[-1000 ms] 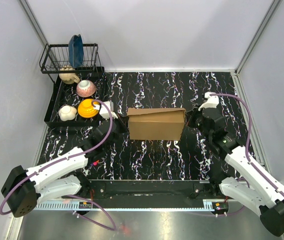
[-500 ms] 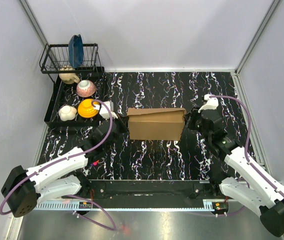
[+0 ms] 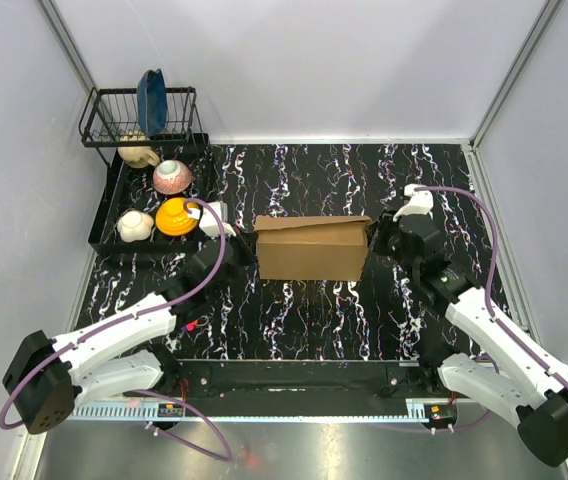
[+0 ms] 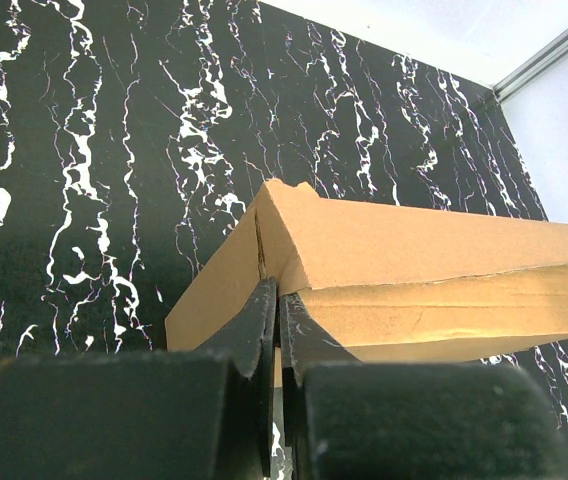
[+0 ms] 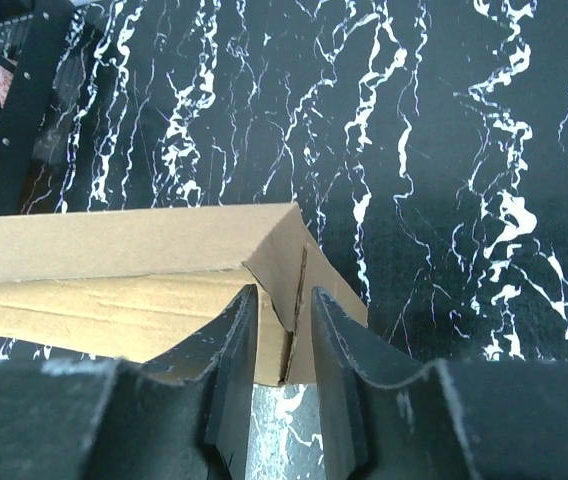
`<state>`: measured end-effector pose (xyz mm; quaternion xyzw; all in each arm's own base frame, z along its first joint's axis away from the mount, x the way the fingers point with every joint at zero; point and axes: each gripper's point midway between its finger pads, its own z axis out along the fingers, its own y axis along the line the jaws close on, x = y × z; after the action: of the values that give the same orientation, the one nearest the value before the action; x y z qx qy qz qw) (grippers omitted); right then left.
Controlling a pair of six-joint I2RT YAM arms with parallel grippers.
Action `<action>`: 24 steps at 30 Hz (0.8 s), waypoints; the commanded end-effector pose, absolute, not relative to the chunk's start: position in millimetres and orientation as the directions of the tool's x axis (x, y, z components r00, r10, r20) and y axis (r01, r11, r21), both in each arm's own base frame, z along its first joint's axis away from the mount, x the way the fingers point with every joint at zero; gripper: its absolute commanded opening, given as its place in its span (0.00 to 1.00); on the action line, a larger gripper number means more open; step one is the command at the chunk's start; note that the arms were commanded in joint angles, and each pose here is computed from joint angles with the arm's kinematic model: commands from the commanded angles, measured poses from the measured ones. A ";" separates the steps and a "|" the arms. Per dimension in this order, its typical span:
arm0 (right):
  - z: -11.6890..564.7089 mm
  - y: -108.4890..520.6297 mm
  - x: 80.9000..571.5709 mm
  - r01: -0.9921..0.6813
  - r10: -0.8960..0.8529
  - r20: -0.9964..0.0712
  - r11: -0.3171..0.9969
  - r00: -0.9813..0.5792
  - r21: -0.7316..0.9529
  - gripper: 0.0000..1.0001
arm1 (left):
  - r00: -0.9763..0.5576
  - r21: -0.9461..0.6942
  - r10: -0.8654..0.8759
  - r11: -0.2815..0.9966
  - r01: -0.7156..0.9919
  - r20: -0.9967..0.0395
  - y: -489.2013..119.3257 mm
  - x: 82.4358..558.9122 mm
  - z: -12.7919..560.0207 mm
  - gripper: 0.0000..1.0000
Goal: Fold the paper box
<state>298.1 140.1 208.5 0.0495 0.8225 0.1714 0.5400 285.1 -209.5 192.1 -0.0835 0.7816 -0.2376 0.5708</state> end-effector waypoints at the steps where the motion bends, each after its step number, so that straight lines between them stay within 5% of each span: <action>1: 255.5 140.6 314.4 -0.127 0.294 -0.913 0.932 -0.282 0.339 0.34 | -0.484 -0.332 -0.247 0.938 0.097 -0.840 -197.3 267.9 135.4 0.00; 13: 247.4 141.3 319.9 -0.131 0.248 -0.925 0.947 -0.287 0.294 0.18 | -0.483 -0.333 -0.246 0.937 0.102 -0.840 -198.3 268.3 136.4 0.00; 17: 238.4 140.0 318.3 -0.126 0.236 -0.924 0.950 -0.301 0.284 0.00 | -0.480 -0.336 -0.249 0.936 0.103 -0.841 -198.6 268.6 137.8 0.00; 24: 216.1 137.3 309.5 -0.108 0.251 -0.907 0.947 -0.339 0.302 0.00 | -0.482 -0.336 -0.249 0.936 0.103 -0.840 -198.5 268.1 137.3 0.00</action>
<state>312.7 143.1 223.4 0.0285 0.8033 0.1623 0.5723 285.5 -210.9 193.0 -0.0820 0.7820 -0.2388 0.5699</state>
